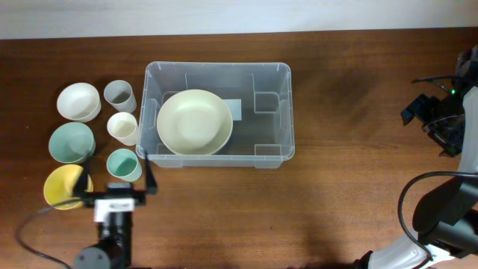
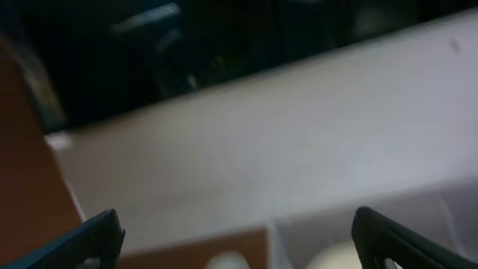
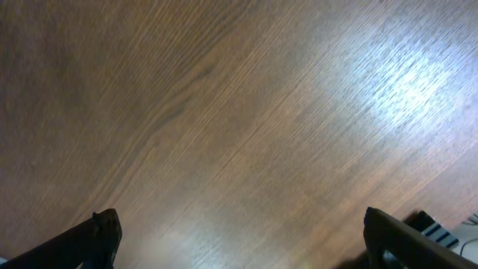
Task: Pack container
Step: 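Move the left gripper over the mint green bowl at left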
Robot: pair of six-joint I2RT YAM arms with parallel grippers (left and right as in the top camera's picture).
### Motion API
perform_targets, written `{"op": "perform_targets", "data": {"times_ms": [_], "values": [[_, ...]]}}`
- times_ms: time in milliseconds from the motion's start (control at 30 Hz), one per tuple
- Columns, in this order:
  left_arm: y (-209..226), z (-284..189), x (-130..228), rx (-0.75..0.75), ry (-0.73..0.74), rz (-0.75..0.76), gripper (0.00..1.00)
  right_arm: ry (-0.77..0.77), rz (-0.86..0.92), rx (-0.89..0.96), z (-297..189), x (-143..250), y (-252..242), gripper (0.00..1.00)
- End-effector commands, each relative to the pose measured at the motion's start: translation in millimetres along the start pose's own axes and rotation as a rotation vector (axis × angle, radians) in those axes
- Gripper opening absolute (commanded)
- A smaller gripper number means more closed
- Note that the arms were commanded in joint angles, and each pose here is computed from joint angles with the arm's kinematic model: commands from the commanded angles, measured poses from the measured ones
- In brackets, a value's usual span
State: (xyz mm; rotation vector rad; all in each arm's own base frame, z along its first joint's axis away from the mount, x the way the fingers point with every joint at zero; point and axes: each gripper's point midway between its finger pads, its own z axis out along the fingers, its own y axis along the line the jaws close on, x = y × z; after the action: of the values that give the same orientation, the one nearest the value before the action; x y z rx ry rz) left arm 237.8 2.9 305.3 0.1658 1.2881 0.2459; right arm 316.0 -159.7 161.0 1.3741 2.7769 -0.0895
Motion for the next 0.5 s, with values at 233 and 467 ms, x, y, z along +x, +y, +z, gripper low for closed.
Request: {"op": "perform_targets", "data": {"times_ms": [233,467], "values": [[44.8,120.7,-143.9,-0.025,-0.052,0.051,1.0,0.008,0.0,0.001,2.6,1.2,0.4,0.99],[105.6,166.7,-80.6,-0.281,0.476,-0.016,1.0,0.008,0.0,0.001,2.6,1.2,0.4,0.99]]}}
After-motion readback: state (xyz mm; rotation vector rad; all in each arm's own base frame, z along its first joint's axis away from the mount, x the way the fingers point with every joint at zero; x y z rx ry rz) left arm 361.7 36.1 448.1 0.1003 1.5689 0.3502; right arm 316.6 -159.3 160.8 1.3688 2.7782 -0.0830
